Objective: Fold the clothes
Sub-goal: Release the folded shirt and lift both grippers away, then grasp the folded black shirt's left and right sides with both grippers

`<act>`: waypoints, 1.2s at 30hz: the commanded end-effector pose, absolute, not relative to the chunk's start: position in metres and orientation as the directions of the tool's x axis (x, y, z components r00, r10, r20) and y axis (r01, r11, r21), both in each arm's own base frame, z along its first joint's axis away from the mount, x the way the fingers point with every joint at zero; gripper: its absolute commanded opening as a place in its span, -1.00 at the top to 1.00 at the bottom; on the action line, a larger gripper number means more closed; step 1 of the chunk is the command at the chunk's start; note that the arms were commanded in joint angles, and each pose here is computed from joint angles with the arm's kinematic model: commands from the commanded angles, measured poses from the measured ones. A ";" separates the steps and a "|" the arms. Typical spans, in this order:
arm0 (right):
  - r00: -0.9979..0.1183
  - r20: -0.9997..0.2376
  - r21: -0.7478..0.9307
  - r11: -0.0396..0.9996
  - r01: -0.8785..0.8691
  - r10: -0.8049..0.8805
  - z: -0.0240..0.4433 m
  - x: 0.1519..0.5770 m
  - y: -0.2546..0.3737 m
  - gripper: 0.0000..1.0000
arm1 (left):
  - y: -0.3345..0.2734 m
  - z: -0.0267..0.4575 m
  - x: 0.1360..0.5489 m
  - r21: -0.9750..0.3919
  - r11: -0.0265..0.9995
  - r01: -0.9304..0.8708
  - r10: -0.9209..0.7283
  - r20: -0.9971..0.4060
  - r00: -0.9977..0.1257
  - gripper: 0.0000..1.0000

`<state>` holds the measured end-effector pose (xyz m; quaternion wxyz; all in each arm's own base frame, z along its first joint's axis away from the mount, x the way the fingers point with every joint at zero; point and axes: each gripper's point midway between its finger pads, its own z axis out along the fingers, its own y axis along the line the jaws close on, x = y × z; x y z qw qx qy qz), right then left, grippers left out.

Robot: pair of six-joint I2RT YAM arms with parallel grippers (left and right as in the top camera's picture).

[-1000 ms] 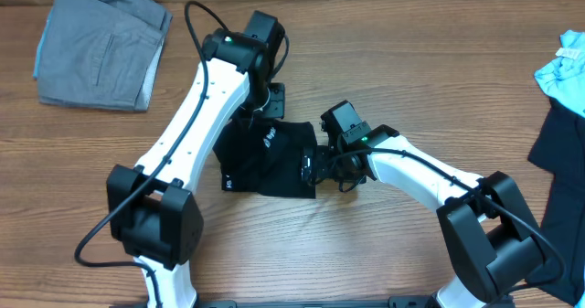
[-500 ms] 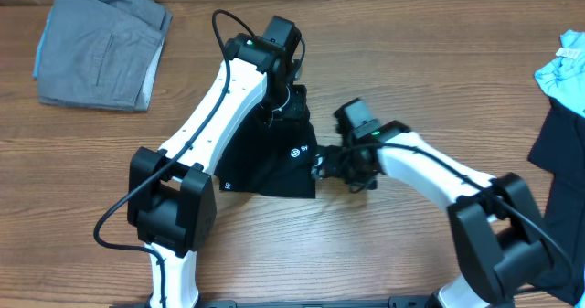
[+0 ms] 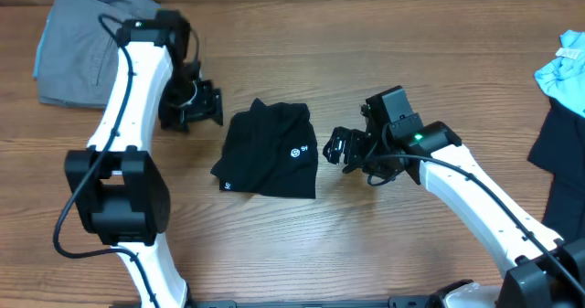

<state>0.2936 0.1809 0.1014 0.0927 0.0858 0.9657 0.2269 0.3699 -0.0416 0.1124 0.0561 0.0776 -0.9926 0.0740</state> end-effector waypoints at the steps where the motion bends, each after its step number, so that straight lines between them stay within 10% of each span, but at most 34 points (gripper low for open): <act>1: -0.967 -0.148 0.464 0.878 0.117 0.207 0.105 0.295 0.184 -1.00 | -0.075 0.105 0.358 -0.338 0.940 -0.036 0.008 0.127 -0.992 -0.49; 8: -0.967 -0.148 0.463 0.879 0.117 0.206 0.105 0.295 0.184 -1.00 | -0.110 0.102 0.372 -0.451 0.890 0.061 0.086 0.035 -0.996 -0.70; 20: -0.968 -0.164 0.460 0.883 0.093 0.188 0.105 0.296 0.184 -1.00 | -0.127 0.072 0.350 -0.480 0.876 0.053 0.120 0.110 -0.987 -0.52; 29: -0.968 -0.166 0.460 0.883 0.092 0.188 0.105 0.297 0.184 -1.00 | -0.161 0.077 0.349 -0.534 0.838 0.114 0.177 0.069 -0.982 0.86; 36: -0.967 -0.172 0.463 0.882 0.090 0.189 0.106 0.298 0.184 -1.00 | -0.217 0.103 0.342 -0.718 0.677 0.165 0.249 0.012 -0.969 0.80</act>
